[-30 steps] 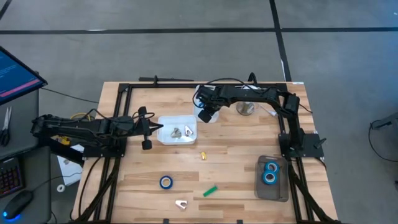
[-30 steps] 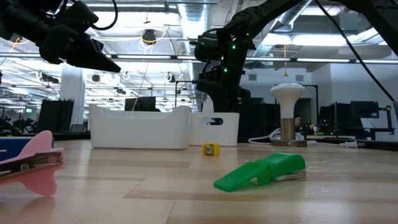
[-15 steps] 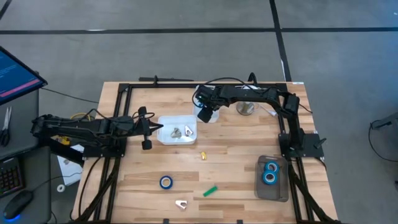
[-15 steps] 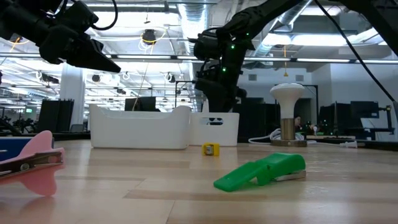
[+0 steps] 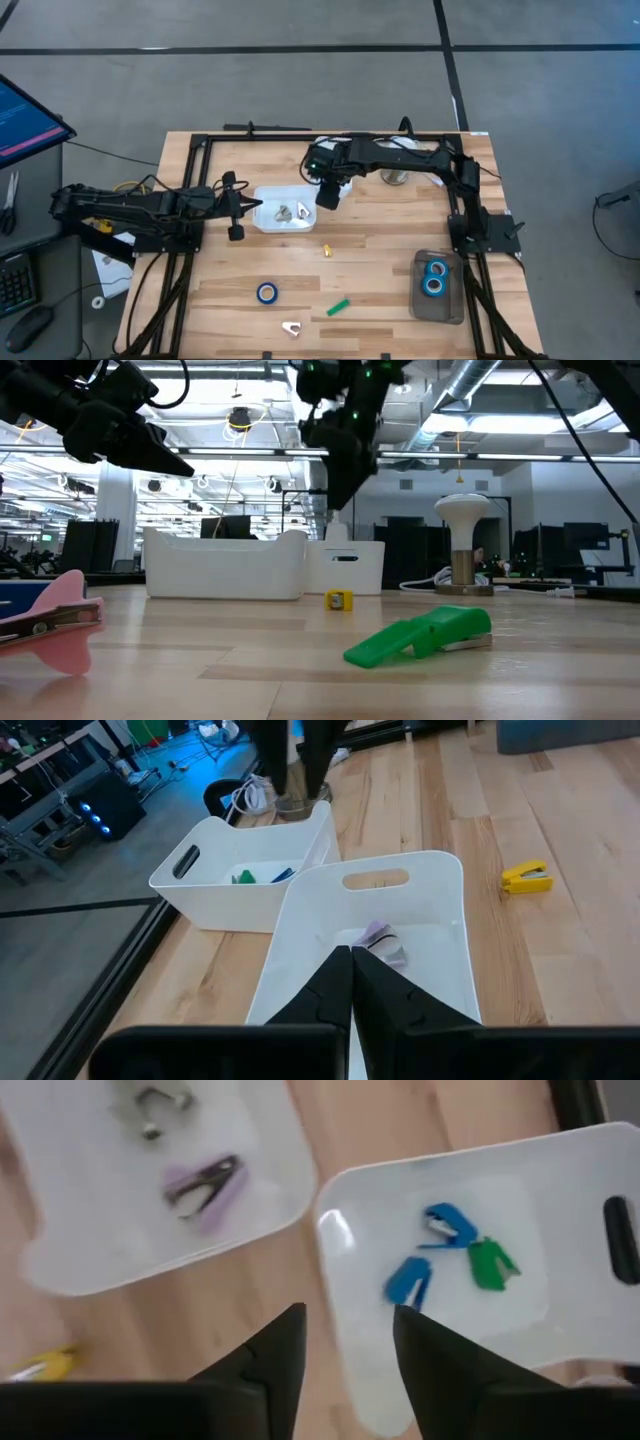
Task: Pick and place Stapler, Stapler remover, tape
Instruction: Put the yellow stapler into the top white bin
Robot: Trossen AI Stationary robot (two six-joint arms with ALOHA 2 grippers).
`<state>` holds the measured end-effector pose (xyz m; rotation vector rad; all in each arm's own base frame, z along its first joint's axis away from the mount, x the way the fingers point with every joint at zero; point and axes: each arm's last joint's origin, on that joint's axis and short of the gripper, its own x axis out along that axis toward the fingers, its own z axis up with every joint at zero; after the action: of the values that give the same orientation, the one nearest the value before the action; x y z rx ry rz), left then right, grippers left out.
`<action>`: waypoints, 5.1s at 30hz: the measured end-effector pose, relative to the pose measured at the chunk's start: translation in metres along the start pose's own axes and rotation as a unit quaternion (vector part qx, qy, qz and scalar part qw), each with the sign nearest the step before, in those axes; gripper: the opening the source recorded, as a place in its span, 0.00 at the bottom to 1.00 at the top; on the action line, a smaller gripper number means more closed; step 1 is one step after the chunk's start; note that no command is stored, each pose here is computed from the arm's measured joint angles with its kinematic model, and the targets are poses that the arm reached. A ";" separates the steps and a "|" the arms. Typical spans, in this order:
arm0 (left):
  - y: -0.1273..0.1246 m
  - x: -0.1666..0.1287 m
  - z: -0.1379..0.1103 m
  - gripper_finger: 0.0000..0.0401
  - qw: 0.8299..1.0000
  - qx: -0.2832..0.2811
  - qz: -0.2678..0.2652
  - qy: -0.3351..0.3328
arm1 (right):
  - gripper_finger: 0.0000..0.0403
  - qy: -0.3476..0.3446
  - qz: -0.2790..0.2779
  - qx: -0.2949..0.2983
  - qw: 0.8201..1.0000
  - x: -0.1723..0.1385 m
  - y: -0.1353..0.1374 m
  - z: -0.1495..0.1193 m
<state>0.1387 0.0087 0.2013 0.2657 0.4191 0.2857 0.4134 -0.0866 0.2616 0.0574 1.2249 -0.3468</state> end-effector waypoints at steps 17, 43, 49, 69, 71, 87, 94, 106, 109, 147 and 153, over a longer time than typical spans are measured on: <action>0.000 0.000 0.000 0.00 1.000 0.000 0.000 0.000 | 0.25 -0.029 0.078 0.013 0.996 -0.021 0.077 -0.003; 0.000 0.000 0.001 0.00 1.000 0.007 0.001 -0.004 | 0.34 0.109 0.042 0.328 0.938 -0.033 0.115 -0.037; 0.000 0.000 0.001 0.00 1.000 0.015 0.002 -0.006 | 0.56 0.116 0.039 0.397 0.909 -0.033 0.123 -0.040; 0.000 0.000 0.001 0.00 1.000 0.015 0.002 -0.007 | 0.56 0.070 0.086 0.437 0.893 -0.004 0.142 -0.043; 0.000 0.000 0.001 0.00 1.000 0.015 0.002 -0.007 | 0.55 0.073 0.083 0.437 0.893 0.000 0.142 -0.046; 0.000 0.000 0.001 0.01 1.000 0.015 0.002 -0.007 | 0.49 0.064 0.093 0.439 0.891 0.037 0.147 -0.059; 0.000 0.000 0.001 0.01 1.000 0.015 0.002 -0.007 | 0.49 0.091 0.084 0.426 0.896 0.055 0.155 -0.066; 0.000 0.001 0.001 0.01 1.000 0.016 0.002 -0.004 | 0.47 0.088 0.119 0.403 0.903 0.069 0.165 -0.062; 0.000 0.002 0.000 0.01 1.000 0.019 0.001 -0.001 | 0.45 0.090 0.118 0.402 0.903 0.068 0.163 -0.061; 0.000 0.002 0.000 0.02 1.000 0.025 0.001 -0.001 | 0.53 0.139 0.122 0.349 0.919 0.058 0.151 -0.052; 0.000 0.002 0.000 0.02 1.000 0.025 0.001 -0.001 | 0.56 0.129 0.115 0.342 0.924 0.059 0.151 -0.051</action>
<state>0.1406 0.0088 0.2009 0.3146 0.4250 0.2771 0.4276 0.0542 0.1681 0.8671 1.2879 -0.5597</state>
